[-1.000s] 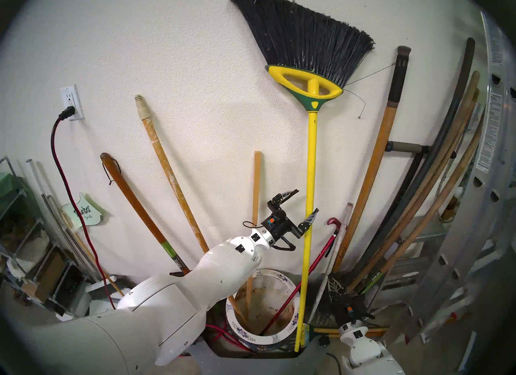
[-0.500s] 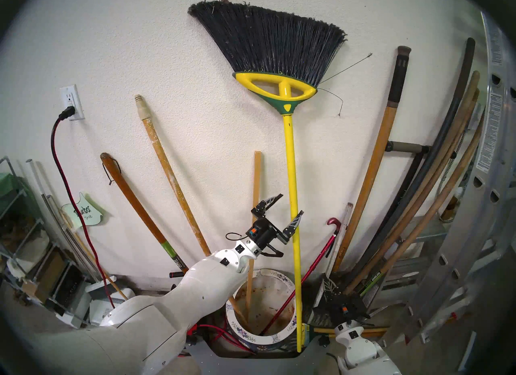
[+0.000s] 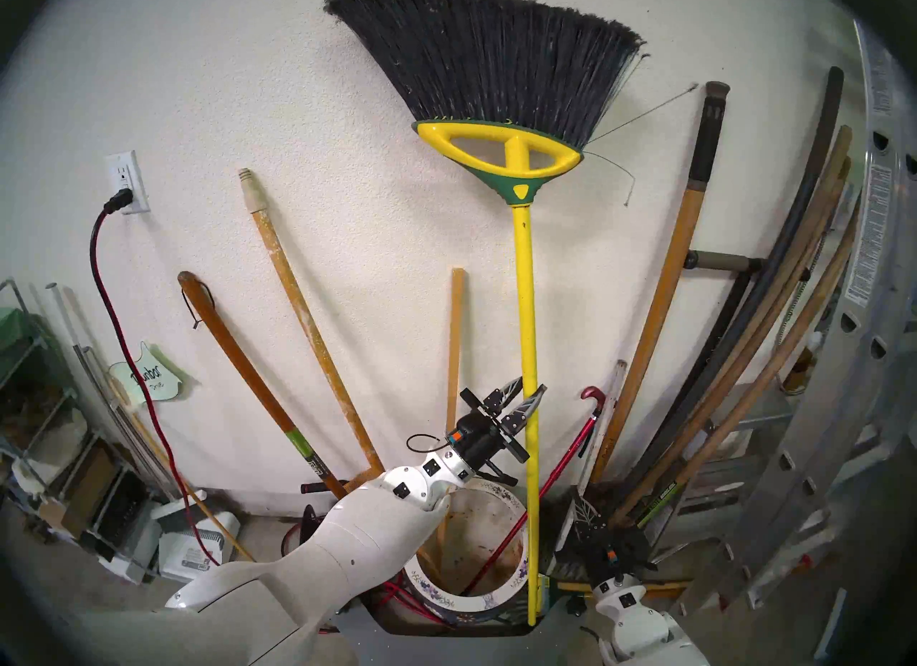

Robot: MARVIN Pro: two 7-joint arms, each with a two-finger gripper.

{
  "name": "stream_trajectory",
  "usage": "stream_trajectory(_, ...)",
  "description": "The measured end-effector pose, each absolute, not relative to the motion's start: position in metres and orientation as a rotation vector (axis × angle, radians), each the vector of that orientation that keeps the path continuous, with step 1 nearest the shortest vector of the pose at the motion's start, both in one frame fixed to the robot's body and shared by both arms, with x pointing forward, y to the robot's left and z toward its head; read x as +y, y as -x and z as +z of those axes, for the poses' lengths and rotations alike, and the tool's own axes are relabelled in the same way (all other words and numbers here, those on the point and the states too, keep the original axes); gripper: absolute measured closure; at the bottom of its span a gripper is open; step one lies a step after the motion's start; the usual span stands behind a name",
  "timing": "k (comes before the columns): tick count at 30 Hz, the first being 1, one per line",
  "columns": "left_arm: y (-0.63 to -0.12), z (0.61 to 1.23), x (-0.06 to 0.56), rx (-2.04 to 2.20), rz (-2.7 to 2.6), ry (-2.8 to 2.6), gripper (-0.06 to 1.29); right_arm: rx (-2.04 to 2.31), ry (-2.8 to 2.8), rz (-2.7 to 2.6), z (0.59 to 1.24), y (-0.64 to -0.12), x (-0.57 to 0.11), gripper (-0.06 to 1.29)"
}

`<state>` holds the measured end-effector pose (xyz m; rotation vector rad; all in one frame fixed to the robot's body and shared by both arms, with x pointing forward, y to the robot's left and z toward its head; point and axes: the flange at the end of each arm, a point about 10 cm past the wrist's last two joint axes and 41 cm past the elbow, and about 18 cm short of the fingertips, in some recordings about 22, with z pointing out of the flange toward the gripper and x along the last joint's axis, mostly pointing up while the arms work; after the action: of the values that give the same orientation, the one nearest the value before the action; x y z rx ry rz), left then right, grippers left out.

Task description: Take wooden sticks or brooms out of the pot

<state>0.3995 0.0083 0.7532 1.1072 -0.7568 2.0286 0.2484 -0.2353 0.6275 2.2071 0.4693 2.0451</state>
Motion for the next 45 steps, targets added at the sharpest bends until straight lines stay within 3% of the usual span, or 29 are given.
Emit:
stream_trajectory(15, -0.376, 0.783, -0.041, -0.828, 1.828, -1.042, 0.95, 0.382, -2.190, 1.995, 0.625, -0.246, -0.254, 1.25)
stream_trajectory(32, -0.446, 0.785, -0.057, -0.825, 1.783, -1.394, 0.99, 0.269, -2.168, 1.959, 0.627, -0.252, -0.279, 1.25)
stream_trajectory(45, -0.462, 0.785, -0.090, -0.843, 1.797, -1.443, 0.99, 0.259, -2.187, 1.947, 0.624, -0.254, -0.287, 1.25)
